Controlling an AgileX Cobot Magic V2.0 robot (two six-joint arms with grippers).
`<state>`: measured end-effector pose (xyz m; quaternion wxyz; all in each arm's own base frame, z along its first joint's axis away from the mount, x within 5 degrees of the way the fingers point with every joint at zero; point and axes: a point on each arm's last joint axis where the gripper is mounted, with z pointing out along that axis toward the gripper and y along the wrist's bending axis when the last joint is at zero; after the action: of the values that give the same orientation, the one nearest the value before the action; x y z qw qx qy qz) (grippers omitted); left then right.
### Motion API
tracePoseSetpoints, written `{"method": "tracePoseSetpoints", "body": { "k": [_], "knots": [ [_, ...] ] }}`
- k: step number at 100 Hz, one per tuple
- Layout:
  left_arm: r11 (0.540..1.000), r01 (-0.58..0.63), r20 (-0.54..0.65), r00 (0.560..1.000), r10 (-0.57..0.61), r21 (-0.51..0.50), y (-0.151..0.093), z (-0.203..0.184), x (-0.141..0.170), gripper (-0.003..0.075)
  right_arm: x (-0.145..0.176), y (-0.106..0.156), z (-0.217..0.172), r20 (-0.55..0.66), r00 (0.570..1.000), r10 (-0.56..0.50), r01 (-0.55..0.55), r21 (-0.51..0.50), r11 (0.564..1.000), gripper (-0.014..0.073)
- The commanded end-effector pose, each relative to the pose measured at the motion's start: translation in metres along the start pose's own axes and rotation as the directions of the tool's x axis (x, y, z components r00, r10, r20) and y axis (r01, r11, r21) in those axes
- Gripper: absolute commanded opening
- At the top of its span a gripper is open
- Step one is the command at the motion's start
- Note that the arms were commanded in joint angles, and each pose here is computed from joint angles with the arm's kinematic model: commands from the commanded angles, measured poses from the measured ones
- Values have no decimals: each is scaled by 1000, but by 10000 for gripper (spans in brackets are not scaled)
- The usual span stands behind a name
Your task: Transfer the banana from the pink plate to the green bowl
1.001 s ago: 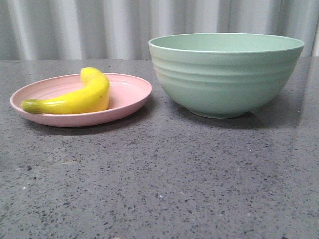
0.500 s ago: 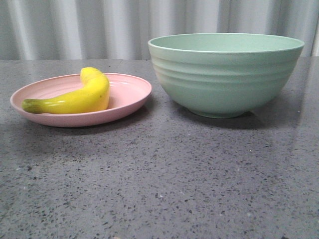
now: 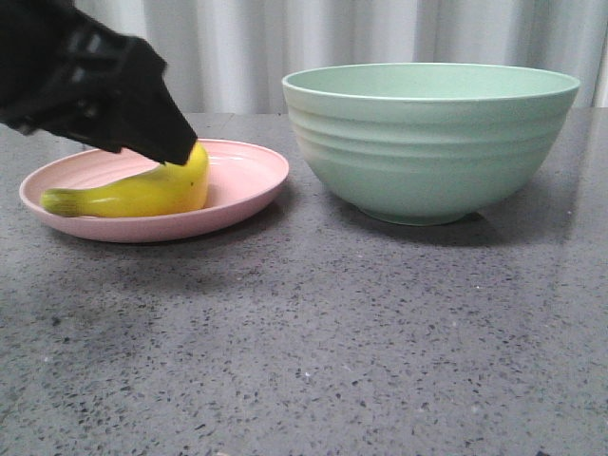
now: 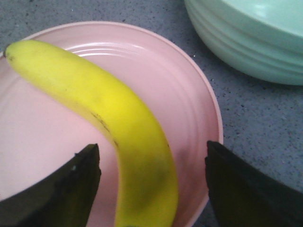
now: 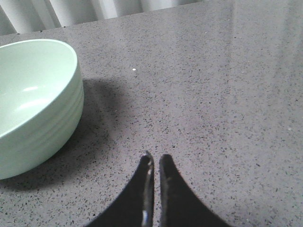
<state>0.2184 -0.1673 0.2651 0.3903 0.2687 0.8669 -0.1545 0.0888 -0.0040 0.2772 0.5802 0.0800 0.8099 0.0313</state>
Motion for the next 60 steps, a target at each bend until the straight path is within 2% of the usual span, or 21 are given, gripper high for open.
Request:
{"method": "tracePoseSetpoints", "body": {
  "k": [1, 25, 60],
  "knots": [
    [1000, 4, 99, 995, -5, 7, -3, 0, -21, 438, -15, 1, -1, 92, 996, -2, 3, -3, 1000, -48],
    [1000, 6, 63, 998, -6, 2, -2, 25, -19, 438, -15, 1, -1, 92, 996, -1, 1, -4, 1000, -48],
    [1000, -17, 45, 999, 17, -5, -1, 33, -16, 438, -15, 1, -1, 92, 996, -1, 1, -4, 1000, -48]
  ]
}}
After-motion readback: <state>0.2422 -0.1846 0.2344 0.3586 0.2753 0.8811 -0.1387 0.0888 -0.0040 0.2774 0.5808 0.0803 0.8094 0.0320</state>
